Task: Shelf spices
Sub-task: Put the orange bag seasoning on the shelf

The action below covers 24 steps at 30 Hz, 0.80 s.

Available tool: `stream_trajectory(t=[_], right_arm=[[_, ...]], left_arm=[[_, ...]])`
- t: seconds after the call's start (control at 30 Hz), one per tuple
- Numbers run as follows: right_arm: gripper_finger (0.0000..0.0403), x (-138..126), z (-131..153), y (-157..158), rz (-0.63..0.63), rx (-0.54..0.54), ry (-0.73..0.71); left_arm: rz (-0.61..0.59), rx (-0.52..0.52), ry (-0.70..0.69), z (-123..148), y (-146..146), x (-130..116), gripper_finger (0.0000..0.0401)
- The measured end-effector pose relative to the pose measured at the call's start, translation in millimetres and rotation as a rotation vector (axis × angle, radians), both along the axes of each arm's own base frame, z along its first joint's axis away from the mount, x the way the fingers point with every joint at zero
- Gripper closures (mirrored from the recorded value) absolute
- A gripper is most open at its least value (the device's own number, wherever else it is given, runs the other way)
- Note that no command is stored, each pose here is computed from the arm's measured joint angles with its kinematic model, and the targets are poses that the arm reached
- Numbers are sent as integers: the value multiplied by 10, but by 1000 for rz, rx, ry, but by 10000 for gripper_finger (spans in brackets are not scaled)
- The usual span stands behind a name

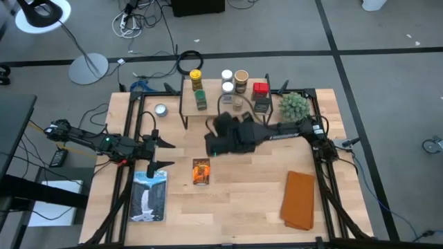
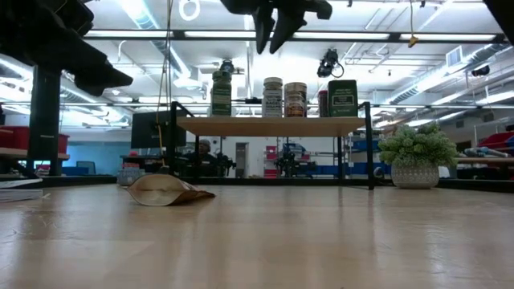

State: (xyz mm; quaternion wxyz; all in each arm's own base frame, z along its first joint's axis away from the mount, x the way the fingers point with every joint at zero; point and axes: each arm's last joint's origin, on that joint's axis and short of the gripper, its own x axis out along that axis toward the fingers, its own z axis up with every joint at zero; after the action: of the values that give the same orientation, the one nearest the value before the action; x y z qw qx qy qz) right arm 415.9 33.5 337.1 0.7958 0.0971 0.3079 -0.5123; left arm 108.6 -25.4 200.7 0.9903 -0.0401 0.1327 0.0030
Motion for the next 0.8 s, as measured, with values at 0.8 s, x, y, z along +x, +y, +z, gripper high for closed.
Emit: stream_trajectory(t=[0.8], right_arm=[[401,634,-863,44,311,-206,-298]], left_arm=[[-19,81,20,-20,3,-7,73]])
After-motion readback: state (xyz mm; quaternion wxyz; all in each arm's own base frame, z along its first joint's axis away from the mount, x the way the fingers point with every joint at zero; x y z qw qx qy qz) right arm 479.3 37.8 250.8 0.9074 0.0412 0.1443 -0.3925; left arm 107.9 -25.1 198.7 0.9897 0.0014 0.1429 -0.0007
